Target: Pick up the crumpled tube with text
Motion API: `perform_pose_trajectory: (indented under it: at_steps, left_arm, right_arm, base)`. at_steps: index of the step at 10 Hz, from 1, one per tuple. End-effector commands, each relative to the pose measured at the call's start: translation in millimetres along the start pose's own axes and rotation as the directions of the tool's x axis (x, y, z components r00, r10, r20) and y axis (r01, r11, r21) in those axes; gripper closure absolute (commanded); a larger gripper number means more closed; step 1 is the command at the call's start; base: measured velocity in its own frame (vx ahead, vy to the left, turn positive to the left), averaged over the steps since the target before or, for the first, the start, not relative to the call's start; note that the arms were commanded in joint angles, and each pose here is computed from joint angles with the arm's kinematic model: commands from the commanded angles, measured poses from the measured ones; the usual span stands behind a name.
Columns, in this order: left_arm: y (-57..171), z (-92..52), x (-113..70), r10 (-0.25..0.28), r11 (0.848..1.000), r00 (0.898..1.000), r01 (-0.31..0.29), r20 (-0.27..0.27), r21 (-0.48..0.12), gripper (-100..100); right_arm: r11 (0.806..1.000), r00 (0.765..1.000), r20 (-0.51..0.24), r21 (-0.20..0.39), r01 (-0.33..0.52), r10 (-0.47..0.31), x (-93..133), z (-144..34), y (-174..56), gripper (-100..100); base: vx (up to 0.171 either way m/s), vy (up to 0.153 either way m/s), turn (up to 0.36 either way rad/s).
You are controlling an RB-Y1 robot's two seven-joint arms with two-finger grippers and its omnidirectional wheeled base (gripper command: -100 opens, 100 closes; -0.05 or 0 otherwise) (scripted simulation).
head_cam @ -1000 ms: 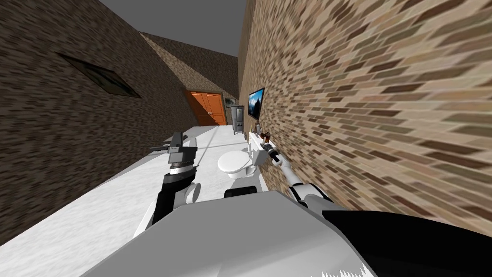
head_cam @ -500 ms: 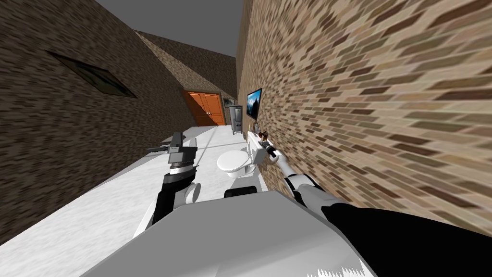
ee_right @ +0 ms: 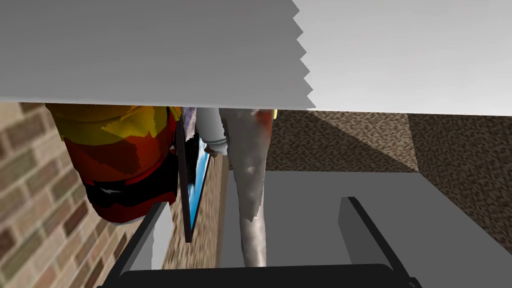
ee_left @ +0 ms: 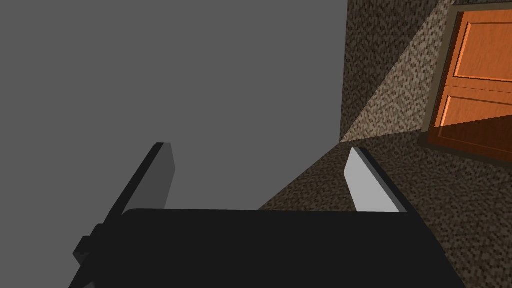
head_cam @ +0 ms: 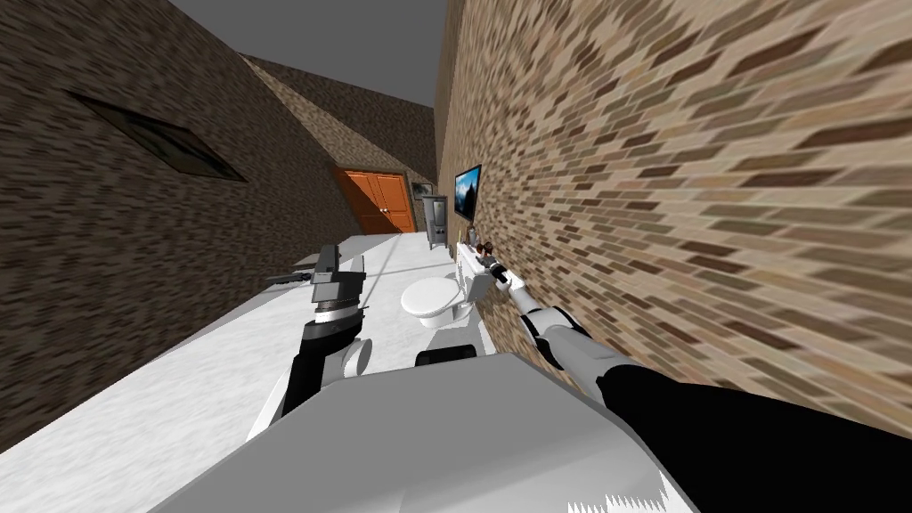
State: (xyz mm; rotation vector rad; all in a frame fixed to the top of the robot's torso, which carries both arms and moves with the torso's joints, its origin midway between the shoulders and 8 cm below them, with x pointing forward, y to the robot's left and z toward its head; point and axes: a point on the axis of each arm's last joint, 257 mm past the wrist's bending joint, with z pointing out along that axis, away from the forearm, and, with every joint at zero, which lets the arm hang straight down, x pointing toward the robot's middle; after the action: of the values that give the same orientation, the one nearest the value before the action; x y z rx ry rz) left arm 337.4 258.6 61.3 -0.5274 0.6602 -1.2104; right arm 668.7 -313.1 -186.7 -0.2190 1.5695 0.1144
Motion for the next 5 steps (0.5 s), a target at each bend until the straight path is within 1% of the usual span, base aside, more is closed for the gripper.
perform_pose_trajectory:
  at_steps: [1,2,5]
  left_arm:
    - [0.0,0.0,0.0,0.000,1.000,1.000,0.000,0.000,0.000,0]
    - [0.0,0.0,0.0,0.000,1.000,1.000,0.000,0.000,0.000,0]
    - [0.0,0.0,0.0,0.000,1.000,1.000,0.000,0.000,0.000,0]
  right_arm:
    - [1.000,1.000,0.000,0.000,0.000,0.000,0.0,0.0,0.0,-100]
    - [1.000,1.000,0.001,0.000,0.001,-0.001,-0.7,0.7,-0.1,100]
    - [1.000,1.000,0.001,0.000,0.000,0.000,-1.0,0.7,-0.5,100]
  base:
    - [0.000,0.000,0.000]
    - [0.000,0.000,0.000]
    - [0.000,0.000,0.000]
